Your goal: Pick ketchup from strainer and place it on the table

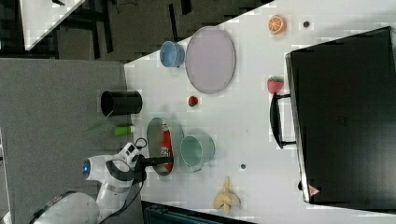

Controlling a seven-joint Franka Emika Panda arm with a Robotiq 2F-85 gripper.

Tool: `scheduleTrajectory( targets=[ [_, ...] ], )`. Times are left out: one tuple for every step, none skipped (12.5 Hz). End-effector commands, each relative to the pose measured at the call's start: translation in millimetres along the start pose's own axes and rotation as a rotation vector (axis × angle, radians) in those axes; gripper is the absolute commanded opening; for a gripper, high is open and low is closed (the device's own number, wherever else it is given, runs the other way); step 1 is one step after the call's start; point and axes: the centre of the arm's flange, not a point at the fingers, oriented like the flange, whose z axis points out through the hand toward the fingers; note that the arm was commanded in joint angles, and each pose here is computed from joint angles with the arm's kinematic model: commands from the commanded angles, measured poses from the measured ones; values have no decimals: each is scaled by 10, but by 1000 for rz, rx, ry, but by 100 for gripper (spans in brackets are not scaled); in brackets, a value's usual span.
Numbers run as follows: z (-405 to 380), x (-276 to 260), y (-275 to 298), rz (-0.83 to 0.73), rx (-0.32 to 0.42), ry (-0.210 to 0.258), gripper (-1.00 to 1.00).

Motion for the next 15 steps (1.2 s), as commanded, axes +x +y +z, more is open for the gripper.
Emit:
scheduleTrajectory(
  targets=[
    [68, 211, -60, 110, 18, 23, 100],
    [145, 243, -61, 125, 19, 14, 100],
    [214, 268, -50, 131, 15, 8, 100],
    [252, 289, -50, 135, 13, 6, 100],
    [272, 284, -47, 132, 8, 5, 91],
    [251, 290, -54, 130, 7, 11, 68],
    [239, 299, -47, 134, 4, 14, 43],
    [218, 285, -85, 128, 13, 17, 21],
    [179, 285, -106, 124, 10, 21, 19],
    [102, 300, -120, 121, 7, 35, 19],
    [-21, 327, -132, 117, 3, 61, 19],
    [-177, 343, -154, 113, -5, 89, 19],
    [-361, 346, -186, 117, -16, 112, 19],
    [-553, 329, -216, 134, -34, 122, 19],
    [-746, 286, -265, 162, -49, 120, 19]
  ],
)
